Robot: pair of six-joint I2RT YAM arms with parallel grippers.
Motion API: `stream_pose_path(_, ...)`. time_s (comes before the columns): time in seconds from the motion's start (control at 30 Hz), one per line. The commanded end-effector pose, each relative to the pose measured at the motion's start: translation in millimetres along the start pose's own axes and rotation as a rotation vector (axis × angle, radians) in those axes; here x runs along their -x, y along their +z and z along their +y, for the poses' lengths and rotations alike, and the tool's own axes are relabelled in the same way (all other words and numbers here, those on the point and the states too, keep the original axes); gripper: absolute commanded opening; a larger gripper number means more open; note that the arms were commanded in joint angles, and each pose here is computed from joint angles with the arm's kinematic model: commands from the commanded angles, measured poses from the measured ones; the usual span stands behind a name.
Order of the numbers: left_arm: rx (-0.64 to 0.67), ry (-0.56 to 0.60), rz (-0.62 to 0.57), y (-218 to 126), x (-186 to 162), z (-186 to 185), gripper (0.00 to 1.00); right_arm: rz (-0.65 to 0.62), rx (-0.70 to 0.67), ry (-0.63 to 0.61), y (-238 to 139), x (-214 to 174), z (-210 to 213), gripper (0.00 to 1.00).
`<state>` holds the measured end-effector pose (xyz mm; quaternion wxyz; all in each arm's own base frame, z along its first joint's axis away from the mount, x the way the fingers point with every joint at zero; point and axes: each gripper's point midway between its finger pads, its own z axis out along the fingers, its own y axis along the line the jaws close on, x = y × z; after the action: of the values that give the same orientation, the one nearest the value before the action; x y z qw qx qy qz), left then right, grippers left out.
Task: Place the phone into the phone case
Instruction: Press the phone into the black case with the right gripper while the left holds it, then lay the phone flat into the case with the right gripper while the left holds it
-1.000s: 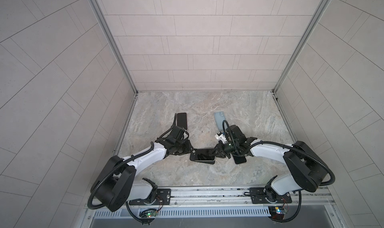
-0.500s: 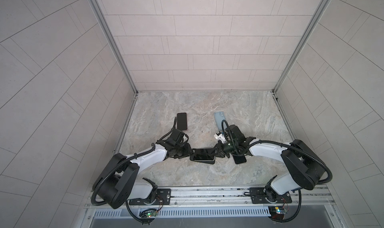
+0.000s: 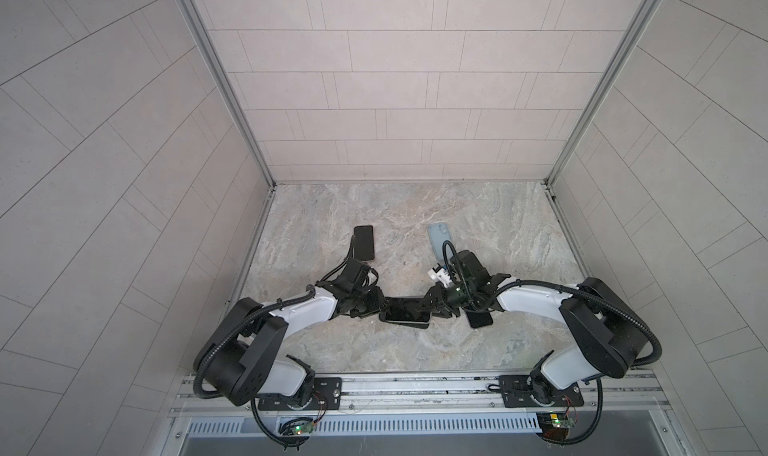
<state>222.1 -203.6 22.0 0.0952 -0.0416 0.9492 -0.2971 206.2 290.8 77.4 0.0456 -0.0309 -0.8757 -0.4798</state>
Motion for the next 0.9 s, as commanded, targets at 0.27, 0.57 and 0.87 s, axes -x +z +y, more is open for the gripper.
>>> stream_pose_path(0.27,-0.009,-0.026,-0.015,-4.2,-0.3,-0.5,0.36,-0.002,-0.027,-0.03,-2.8,1.2,1.8,0.62)
stream_pose_path(0.57,-0.018,-0.027,-0.018,-5.9,0.4,-2.7,0.36,-0.008,-0.154,-0.065,-12.2,-3.5,-14.2,0.68)
stream_pose_path(0.87,-0.026,-0.026,-0.019,-7.0,0.3,-4.8,0.36,-0.01,-0.238,-0.076,-15.9,-8.6,-28.0,0.57)
